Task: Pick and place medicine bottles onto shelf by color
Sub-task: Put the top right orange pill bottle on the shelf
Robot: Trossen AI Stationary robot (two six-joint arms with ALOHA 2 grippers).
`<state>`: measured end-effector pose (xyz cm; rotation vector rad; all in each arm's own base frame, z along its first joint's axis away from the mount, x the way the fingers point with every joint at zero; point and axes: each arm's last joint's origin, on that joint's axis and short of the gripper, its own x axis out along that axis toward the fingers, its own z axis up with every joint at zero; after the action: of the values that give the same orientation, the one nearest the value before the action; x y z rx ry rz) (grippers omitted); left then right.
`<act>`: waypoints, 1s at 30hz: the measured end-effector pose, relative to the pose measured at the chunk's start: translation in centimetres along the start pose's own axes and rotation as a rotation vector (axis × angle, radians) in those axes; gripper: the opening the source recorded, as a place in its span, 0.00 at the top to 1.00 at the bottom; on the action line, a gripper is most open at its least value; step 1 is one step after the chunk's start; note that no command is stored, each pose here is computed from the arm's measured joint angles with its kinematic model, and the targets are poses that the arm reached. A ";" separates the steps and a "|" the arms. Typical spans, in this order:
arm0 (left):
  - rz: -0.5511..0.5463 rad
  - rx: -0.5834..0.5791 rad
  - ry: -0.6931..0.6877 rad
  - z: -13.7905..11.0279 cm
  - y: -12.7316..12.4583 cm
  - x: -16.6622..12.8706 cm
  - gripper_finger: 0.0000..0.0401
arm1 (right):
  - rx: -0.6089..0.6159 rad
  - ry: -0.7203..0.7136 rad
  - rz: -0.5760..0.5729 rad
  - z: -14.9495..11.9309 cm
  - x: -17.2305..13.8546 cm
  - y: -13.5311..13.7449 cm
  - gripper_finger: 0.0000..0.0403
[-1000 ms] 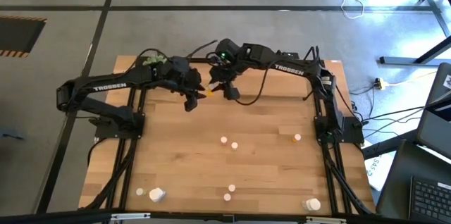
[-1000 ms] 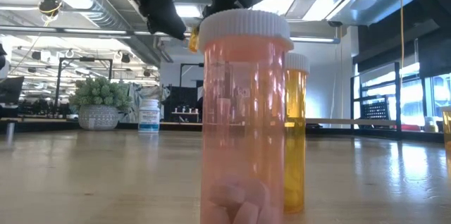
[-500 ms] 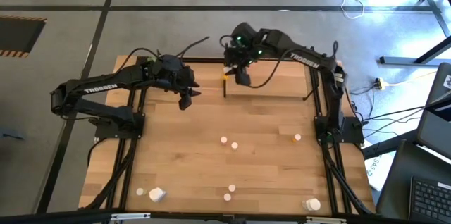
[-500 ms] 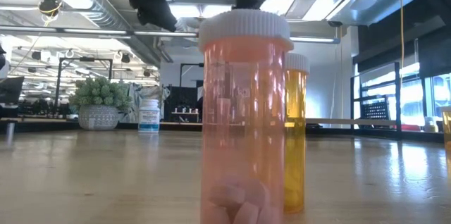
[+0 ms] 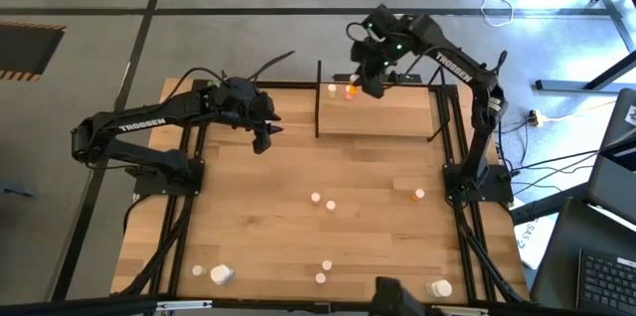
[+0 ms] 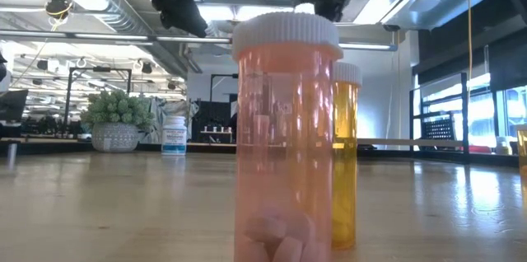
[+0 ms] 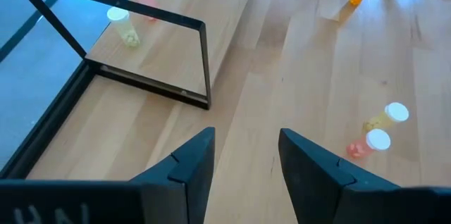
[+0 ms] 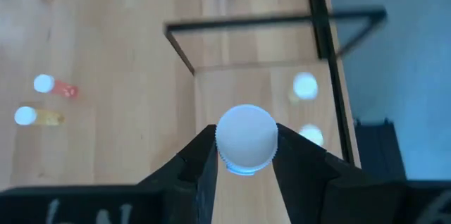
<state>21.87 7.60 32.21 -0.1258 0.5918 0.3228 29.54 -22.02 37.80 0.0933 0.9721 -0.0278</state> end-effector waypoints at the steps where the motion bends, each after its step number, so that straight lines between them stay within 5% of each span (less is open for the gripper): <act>1: 0.000 0.000 0.000 0.0 0.0 0.0 0.62 | 0.020 0.010 0.005 -0.4 -0.2 -0.4 0.69; 14: 0.025 0.000 -0.001 0.0 0.1 0.0 0.62 | 0.220 0.067 0.047 -6.0 1.6 -3.2 0.69; 23: 0.072 0.000 -0.002 0.0 0.2 0.0 0.62 | 0.342 0.036 -0.259 -8.8 3.7 -3.7 0.69; 30: 0.072 0.000 -0.003 0.0 0.2 0.0 0.62 | 0.499 0.026 -0.330 -10.9 6.4 -4.3 0.69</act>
<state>21.81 7.81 32.20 -0.1043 0.5945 0.3926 23.90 -25.22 26.10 0.3910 0.9811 -0.5749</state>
